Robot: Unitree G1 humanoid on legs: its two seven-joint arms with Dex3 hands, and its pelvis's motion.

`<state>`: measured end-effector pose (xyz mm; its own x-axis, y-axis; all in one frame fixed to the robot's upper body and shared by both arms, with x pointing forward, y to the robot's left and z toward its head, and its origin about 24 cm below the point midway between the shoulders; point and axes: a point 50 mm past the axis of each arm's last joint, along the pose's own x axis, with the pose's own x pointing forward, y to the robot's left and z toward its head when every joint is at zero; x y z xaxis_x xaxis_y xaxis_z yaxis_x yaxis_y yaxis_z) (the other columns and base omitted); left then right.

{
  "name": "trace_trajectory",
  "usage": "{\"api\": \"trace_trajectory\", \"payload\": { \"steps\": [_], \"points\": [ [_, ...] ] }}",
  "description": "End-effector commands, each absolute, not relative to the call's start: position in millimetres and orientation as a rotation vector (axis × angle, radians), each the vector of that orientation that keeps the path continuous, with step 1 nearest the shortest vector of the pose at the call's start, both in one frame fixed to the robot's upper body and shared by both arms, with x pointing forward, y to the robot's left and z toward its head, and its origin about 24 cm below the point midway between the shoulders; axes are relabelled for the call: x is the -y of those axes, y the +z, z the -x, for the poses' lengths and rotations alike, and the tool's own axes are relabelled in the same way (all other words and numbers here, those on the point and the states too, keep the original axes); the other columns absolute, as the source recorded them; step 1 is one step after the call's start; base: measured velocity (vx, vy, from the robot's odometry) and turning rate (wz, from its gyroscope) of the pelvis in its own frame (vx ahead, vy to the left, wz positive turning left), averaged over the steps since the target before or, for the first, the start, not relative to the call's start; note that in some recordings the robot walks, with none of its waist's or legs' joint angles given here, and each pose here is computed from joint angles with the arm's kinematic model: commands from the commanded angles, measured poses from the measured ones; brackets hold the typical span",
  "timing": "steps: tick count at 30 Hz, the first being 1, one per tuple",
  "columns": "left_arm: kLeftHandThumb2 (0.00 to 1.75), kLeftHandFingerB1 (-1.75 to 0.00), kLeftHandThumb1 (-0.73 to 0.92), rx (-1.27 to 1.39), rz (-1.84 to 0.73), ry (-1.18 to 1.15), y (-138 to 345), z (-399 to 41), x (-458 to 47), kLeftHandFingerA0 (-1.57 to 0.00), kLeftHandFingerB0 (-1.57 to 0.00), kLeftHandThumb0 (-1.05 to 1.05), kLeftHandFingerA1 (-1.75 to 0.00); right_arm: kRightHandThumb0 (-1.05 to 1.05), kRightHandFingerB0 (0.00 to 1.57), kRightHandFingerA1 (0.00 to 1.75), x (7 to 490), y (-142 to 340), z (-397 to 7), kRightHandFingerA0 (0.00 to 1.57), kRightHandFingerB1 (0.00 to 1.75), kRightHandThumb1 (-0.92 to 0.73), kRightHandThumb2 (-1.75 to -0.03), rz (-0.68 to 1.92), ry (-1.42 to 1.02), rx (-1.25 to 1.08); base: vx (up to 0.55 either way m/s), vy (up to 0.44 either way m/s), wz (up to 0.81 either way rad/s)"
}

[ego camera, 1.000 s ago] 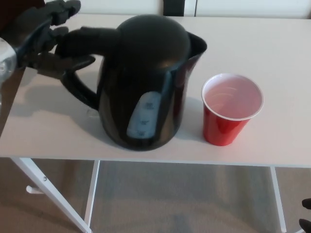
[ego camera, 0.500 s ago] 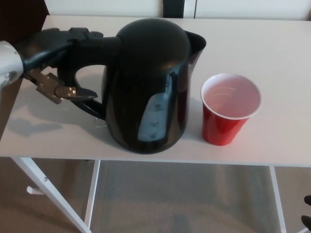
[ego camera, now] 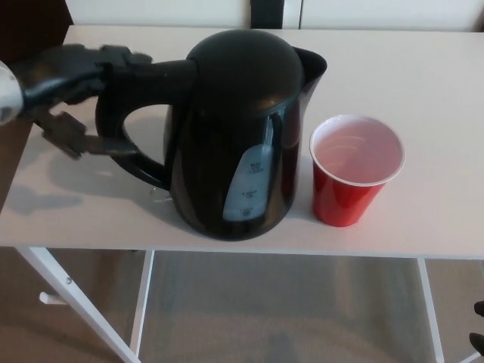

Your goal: The robot walk towards a table in front and uses its left hand to pick up the pot from the base and pour water to the cup on the right hand side

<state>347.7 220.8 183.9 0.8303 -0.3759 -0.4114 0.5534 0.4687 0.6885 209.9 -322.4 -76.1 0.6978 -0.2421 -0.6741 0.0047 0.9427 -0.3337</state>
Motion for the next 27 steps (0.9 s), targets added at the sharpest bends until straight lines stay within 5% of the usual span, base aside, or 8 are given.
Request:
{"api": "trace_trajectory", "payload": {
  "steps": [1, 14, 17, 18, 20, 22, 23, 27],
  "points": [
    [0.61, 0.0, 0.5, -0.167, -0.902, -0.532, 197.4, -346.7, -240.4, 0.0, 0.0, -0.95, 0.0, -0.3, 0.55, 0.79, 329.8, -73.6, -207.8, 0.6, 0.72, -0.21, -0.83, 0.318, -0.162, -0.802, 0.0, 0.0, 0.0],
    [0.56, 0.0, 0.49, -0.095, -0.494, -0.299, 220.2, -309.2, -348.9, 0.0, 0.0, -0.81, 0.0, -0.27, 0.52, 0.77, 324.9, -80.0, -203.1, 0.56, 0.71, -0.23, -0.83, 0.316, -0.147, -0.832, 0.0, 0.0, 0.0],
    [0.55, 0.0, 0.48, -0.113, -0.395, -0.217, 188.4, -287.7, -374.4, 0.0, 0.0, -0.76, 0.0, -0.28, 0.52, 0.79, 326.1, -84.5, -194.4, 0.59, 0.71, -0.24, -0.82, 0.325, -0.14, -0.86, 0.0, 0.0, 0.0],
    [0.77, 0.0, 0.45, -0.164, -0.351, -0.181, 160.7, -270.3, -385.5, 0.0, 0.0, -0.77, 0.0, -0.3, 0.52, 0.79, 326.5, -88.0, -187.9, 0.61, 0.71, -0.24, -0.83, 0.338, -0.137, -0.882, 0.0, 0.0, 0.0],
    [0.56, 0.0, 0.51, -0.27, -0.372, -0.122, 113.9, -242.2, -394.0, 0.0, 0.0, -0.7, 0.0, -0.27, 0.52, 0.78, 327.0, -92.6, -178.9, 0.58, 0.71, -0.24, -0.82, 0.333, -0.138, -0.908, 0.0, 0.0, 0.0],
    [0.56, 0.0, 0.53, -0.35, -0.385, -0.1, 82.4, -222.5, -395.0, 0.0, 0.0, -0.69, 0.0, -0.26, 0.53, 0.79, 327.4, -97.0, -169.8, 0.61, 0.71, -0.23, -0.82, 0.315, -0.145, -0.93, 0.0, 0.0, 0.0],
    [0.82, 0.0, 0.49, -0.413, -0.366, -0.064, 58.0, -208.0, -393.8, 0.0, 0.0, -0.79, -0.06, -0.26, 0.53, 0.8, 327.3, -99.7, -164.4, 0.63, 0.71, -0.23, -0.82, 0.307, -0.149, -0.943, 0.0, 0.0, 0.0],
    [1.02, -0.17, 0.71, -0.575, -0.297, 0.1, -7.6, -162.6, -381.1, 0.0, 0.0, -0.74, -0.21, -0.23, 0.52, 0.77, 326.5, -107.5, -146.7, 0.56, 0.7, -0.23, -0.81, 0.294, -0.157, -0.978, 0.0, 0.0, 0.0]
  ]
}}
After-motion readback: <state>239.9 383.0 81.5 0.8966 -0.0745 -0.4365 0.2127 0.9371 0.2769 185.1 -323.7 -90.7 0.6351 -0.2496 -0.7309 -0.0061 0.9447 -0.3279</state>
